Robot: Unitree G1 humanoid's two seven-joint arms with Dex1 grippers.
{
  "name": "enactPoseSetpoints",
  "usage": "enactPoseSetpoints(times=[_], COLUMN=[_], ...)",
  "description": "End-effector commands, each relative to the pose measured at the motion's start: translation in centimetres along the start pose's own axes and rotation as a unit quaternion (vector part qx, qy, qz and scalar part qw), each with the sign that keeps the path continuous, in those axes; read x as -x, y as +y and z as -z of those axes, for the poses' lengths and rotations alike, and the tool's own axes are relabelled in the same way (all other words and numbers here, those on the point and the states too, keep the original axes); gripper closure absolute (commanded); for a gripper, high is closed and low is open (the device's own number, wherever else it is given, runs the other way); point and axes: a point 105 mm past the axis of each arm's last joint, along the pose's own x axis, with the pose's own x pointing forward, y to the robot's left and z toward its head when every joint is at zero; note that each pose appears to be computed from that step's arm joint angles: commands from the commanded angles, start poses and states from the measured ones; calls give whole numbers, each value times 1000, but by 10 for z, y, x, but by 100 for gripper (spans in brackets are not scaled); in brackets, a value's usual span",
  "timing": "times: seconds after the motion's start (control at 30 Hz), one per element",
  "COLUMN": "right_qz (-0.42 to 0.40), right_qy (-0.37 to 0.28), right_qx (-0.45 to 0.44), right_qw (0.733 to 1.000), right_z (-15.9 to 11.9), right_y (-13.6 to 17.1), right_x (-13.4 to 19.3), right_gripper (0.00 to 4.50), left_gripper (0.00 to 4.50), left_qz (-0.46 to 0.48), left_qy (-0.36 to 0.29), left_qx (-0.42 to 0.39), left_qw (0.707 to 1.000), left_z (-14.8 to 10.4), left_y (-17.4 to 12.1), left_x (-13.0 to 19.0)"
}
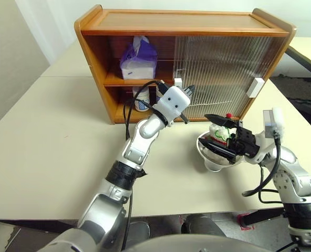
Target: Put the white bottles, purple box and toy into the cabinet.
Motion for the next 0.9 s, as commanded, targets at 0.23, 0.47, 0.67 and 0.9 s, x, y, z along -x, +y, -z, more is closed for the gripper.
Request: enactPoseSetpoints(times=[0.23, 0.47, 0.67, 0.9], right_qz=[-7, -5, -4, -6], right_qy=[2, 1, 3, 4], right_qx=[2, 4, 5, 7], right_qw=[1000, 1000, 1000, 1000], right_z=[0, 0, -1, -2], right_y=[2, 2, 1, 0], right_x=[-2, -2, -1, -2], right_gripper=[0, 0, 0, 0], left_gripper=[448, 448, 448, 448], left_qz=[-53, -80, -114, -150], left_qy=[23, 37, 45, 57], left_qx=[81, 118, 137, 153], left_qw=[995, 989, 983, 975], left_z=[9, 14, 18, 23], left_y=[13, 17, 27, 37], left_x=[2, 4, 11, 20])
